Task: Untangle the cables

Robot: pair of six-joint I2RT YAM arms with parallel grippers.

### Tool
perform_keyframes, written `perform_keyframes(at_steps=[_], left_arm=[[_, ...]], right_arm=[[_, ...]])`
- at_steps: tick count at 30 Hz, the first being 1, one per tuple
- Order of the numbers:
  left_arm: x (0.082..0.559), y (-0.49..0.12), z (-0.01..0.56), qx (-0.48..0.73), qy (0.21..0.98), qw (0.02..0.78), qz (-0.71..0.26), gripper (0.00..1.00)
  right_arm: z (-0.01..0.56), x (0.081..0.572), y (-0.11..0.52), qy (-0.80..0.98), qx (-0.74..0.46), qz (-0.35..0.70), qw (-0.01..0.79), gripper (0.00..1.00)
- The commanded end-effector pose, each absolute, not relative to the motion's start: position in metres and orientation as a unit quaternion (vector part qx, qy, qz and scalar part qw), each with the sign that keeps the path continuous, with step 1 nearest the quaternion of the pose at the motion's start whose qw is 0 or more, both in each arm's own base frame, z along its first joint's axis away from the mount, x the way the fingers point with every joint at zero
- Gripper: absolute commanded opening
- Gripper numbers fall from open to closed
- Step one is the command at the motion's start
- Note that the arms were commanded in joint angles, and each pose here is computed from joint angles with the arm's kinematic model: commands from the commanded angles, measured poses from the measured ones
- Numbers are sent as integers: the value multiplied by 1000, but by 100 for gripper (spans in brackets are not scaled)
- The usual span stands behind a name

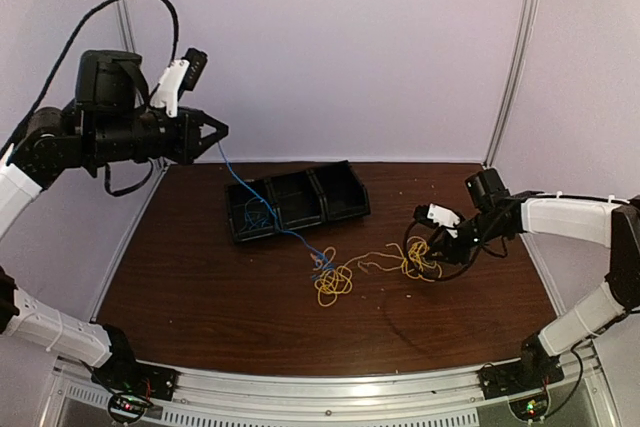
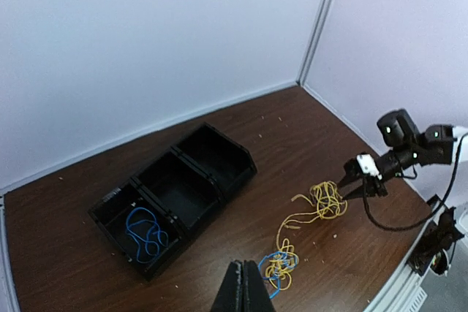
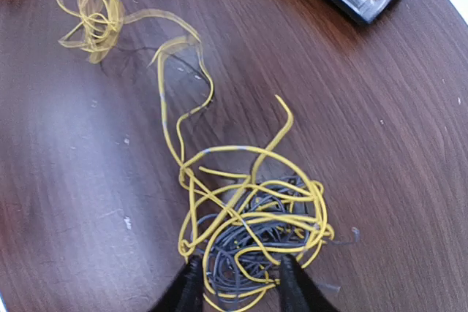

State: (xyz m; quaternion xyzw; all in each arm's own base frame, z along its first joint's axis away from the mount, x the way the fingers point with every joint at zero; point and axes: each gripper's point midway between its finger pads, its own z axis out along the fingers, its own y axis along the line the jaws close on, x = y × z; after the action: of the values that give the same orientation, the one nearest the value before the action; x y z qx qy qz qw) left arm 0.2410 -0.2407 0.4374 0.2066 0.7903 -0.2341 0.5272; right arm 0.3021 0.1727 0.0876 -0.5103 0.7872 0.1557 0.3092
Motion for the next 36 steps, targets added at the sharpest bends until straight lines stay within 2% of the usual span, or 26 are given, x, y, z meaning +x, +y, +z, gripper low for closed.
perform_keyframes(at_steps=[1,7,10,17,27,36], left_arm=[[232,-280,407,246,772,497,-310,0],[235,-287,365,228,781,480,-328,0],[234,-281,354,218,786,479,-324,0],[233,-267,333,194,801,475,-310,0],[232,-253,328,179,802,487,-296,0],[231,-251,332,185,800,491,-291,0]], right_arm=[[121,265,202,728,-574,230,296,46],[133,244,250,685,-616,236,307,56],[130,245,280,667,-639,216,317,57],[120,259,340,656,-644,245,308,61],[84,249,381,602,-708,201,310,61],[50,263,404,602,-724,195,273,65]])
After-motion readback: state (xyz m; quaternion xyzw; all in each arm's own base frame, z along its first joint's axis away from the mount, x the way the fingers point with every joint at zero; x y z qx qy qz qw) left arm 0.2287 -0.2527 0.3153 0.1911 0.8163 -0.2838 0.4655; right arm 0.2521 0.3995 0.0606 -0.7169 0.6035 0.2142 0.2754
